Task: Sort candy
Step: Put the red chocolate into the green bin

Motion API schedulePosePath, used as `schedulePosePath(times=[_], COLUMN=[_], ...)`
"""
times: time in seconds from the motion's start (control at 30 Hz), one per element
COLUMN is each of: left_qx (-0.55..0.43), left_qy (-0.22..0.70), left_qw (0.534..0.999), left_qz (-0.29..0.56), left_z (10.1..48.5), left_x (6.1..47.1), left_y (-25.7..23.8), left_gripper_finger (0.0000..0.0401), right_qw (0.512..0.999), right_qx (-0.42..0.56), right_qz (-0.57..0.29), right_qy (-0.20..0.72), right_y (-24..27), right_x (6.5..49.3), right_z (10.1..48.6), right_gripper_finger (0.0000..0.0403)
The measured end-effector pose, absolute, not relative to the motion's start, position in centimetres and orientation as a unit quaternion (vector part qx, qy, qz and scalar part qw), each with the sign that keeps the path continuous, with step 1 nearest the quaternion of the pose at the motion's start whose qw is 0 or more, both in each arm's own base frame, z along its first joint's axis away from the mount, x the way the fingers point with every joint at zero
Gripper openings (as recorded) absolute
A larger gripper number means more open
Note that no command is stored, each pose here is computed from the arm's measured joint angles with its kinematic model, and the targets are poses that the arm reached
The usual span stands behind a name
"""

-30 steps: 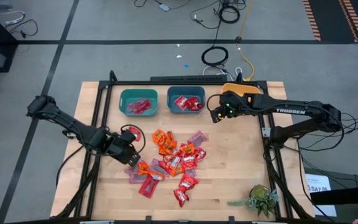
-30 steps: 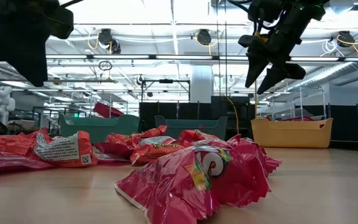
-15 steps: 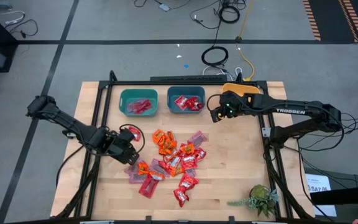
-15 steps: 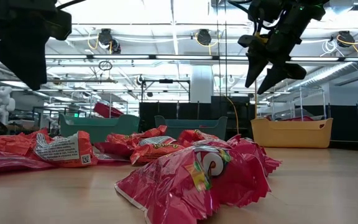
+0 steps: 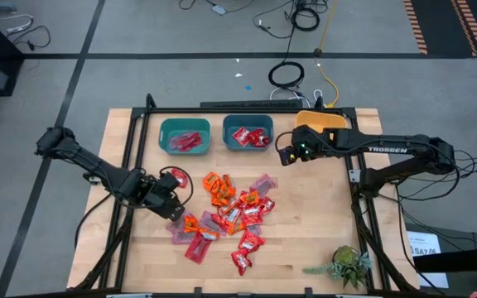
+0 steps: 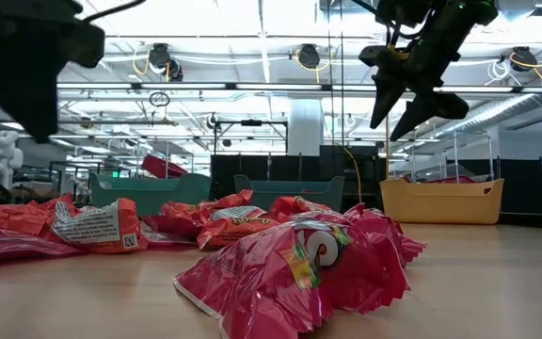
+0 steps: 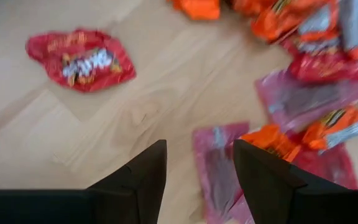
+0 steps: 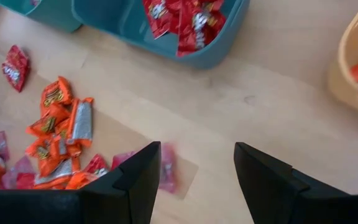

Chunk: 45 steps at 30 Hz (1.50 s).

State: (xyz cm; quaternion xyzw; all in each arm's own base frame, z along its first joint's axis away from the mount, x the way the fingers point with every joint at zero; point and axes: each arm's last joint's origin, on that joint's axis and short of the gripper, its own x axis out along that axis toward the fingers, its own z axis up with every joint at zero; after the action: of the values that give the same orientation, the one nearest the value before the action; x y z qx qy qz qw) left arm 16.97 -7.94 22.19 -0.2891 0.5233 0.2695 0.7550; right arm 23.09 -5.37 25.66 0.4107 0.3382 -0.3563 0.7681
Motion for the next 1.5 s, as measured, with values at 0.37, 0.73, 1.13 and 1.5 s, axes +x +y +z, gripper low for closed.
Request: schedulePosePath(times=[0.37,0.73,1.13,1.5], left_qx=[-0.277,-0.27,-0.269,-0.245], left_qy=[0.551,0.562,0.573,0.6], left_qw=[0.746,0.738,0.727,0.695], left_qz=[0.251,0.259,0.264,0.311], left_z=[21.3,19.0,15.3,11.9], left_x=[16.1,17.1,19.1,20.1], left_y=[-8.7,-11.6,-13.6,-14.4], left_gripper_finger=[0.0192,0.0192,0.0192,0.0188], right_qw=[0.759,0.769,0.795,0.803], right_qx=[0.432,0.422,0.389,0.379], right_qz=[-0.358,-0.333,-0.26,-0.228], right_qy=[0.329,0.348,0.386,0.399], right_y=[-2.0,1.2,5.4,7.6], right_x=[23.5,23.3,22.7,22.1], right_z=[25.6,25.5,25.5,25.5], right_gripper_finger=[0.0196,0.0196,0.0196,0.0196])
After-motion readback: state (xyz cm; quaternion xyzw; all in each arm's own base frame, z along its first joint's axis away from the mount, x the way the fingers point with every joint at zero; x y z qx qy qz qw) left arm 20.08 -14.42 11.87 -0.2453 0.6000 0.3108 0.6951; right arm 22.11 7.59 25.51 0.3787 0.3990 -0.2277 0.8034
